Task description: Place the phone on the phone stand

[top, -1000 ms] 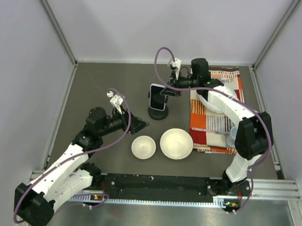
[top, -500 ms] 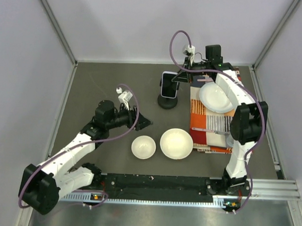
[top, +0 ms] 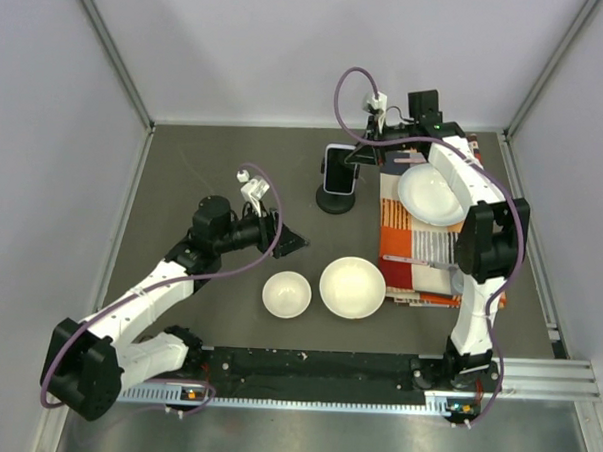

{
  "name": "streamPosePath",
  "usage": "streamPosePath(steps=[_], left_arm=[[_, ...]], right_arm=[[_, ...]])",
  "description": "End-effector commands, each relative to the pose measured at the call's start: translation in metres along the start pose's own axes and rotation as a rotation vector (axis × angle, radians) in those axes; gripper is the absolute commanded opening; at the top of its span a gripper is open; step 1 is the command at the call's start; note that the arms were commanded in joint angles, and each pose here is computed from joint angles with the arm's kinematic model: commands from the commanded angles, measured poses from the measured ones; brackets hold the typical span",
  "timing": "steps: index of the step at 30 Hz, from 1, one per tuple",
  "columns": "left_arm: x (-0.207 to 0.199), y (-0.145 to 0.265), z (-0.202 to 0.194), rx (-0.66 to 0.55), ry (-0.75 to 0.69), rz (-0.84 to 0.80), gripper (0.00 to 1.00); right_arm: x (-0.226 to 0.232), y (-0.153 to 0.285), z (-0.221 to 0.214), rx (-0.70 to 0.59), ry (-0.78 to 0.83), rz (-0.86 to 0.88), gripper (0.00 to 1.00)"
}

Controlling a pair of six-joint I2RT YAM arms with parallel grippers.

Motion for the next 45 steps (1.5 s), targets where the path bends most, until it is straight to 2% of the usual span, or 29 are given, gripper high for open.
streamPosePath(steps=[1, 9, 12, 13, 15, 19, 22, 27, 41, 45], left_arm=[[-0.011, 0.001, 0.028, -0.080, -0.089, -0.052, 0.70], [-0.010, 0.002, 0.023, -0.084, -0.074, -0.041, 0.70], [-0.009, 0.002, 0.024, -0.089, -0.075, -0.038, 0.69], [-0.009, 0.002, 0.024, -0.089, -0.072, -0.035, 0.70], [-0.007, 0.000, 0.022, -0.088, -0.067, -0.031, 0.70], [-0.008, 0.000, 0.020, -0.086, -0.061, -0.028, 0.69], [-0.010, 0.004, 0.018, -0.091, -0.064, -0.019, 0.69], [-0.011, 0.007, 0.017, -0.086, -0.066, -0.011, 0.69], [-0.010, 0.005, 0.015, -0.086, -0.060, -0.008, 0.70], [-0.011, 0.004, 0.014, -0.088, -0.058, -0.009, 0.70]], right_arm=[[-0.010, 0.015, 0.037, -0.041, 0.182, -0.089, 0.00], [-0.012, 0.012, 0.033, -0.036, 0.149, -0.092, 0.00], [-0.017, 0.011, 0.029, -0.019, 0.136, -0.134, 0.12], [-0.018, 0.010, 0.027, -0.013, 0.133, -0.142, 0.22], [-0.020, 0.007, 0.024, 0.000, 0.129, -0.169, 0.28], [-0.022, 0.005, 0.025, 0.010, 0.131, -0.205, 0.46], [-0.021, 0.005, 0.027, 0.009, 0.132, -0.227, 0.54], [-0.006, 0.010, 0.037, -0.019, 0.152, -0.224, 0.61], [0.005, 0.008, 0.041, -0.018, 0.171, -0.234, 0.63], [0.013, 0.009, 0.054, -0.022, 0.165, -0.301, 0.67]])
Point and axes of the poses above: each gripper's point midway between its finger pads, its own y axis back along the fingers, its own x axis along the line the jaws close on, z = x × y, the point moved 3 cm from there along y, back along the fingers, and after that the axes turned 15 degrees about -y, right-handed, at the moved point
